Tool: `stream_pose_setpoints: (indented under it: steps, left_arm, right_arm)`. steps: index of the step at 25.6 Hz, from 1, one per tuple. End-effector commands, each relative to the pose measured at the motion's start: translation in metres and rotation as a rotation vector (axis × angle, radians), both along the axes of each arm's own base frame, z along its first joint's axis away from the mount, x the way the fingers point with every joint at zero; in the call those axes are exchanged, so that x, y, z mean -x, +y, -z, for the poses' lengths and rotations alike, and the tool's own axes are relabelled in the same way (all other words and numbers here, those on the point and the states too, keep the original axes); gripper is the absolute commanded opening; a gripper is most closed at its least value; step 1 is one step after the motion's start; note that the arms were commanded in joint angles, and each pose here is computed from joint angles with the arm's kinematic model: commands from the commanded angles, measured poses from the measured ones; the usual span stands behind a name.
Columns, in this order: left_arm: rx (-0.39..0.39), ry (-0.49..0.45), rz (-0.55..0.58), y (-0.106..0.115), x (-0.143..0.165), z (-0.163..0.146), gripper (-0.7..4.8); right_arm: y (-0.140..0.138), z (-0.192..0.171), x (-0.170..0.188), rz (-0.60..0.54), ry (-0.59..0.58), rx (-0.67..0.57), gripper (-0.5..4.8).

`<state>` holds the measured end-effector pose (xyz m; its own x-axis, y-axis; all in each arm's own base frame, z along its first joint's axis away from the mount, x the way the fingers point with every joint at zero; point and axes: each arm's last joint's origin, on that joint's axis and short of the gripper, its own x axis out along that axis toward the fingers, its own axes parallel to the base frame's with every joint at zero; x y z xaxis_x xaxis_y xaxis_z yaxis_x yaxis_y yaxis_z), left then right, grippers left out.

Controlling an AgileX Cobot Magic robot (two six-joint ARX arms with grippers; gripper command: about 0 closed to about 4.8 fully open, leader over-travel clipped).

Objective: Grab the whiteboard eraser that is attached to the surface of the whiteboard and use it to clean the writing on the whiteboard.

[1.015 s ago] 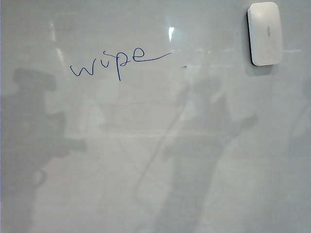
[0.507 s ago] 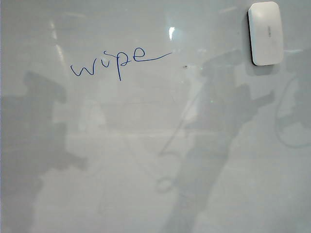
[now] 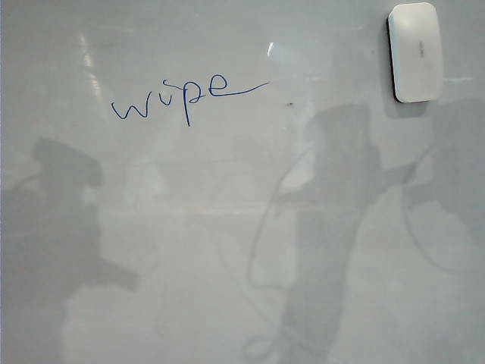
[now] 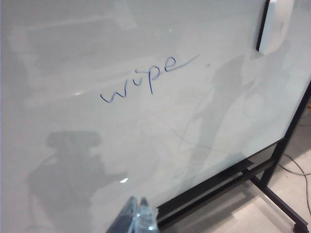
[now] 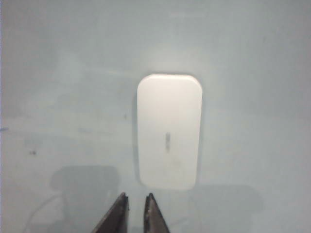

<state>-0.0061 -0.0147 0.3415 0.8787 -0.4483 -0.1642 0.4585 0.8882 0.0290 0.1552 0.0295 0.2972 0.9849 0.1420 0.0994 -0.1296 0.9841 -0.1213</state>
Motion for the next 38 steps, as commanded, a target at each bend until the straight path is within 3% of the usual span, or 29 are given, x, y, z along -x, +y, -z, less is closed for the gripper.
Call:
stream_pose_setpoints:
  steps: [1, 7, 9, 16, 18, 27, 38]
  left_arm:
    - [0.002, -0.018, -0.011, 0.0, 0.002, 0.002, -0.01]
    - [0.005, 0.004, -0.012, 0.001, -0.01, 0.013, -0.01]
    - [0.005, 0.024, -0.012, 0.001, -0.014, 0.019, -0.02]
    - [0.008, 0.117, -0.01, 0.001, -0.016, 0.031, -0.02]
    - [0.009, 0.12, -0.01, 0.001, -0.016, 0.031, -0.01]
    - [0.009, 0.12, -0.01, 0.001, -0.016, 0.031, -0.02]
    - [0.009, 0.12, -0.01, 0.001, -0.016, 0.031, -0.02]
  right_arm:
    - [0.0, -0.002, -0.003, 0.017, -0.046, -0.016, 0.92]
    - [0.005, 0.004, -0.027, 0.037, -0.066, -0.023, 2.51]
    - [0.006, 0.008, -0.034, 0.029, -0.061, -0.021, 2.8]
    - [0.012, 0.021, -0.062, 0.032, -0.075, -0.024, 2.91]
    - [0.013, 0.024, -0.067, 0.033, -0.078, -0.025, 3.3]
    - [0.017, 0.016, -0.102, 0.134, -0.052, -0.012, 3.6]
    - [0.025, 0.022, -0.125, 0.141, -0.011, 0.015, 3.6]
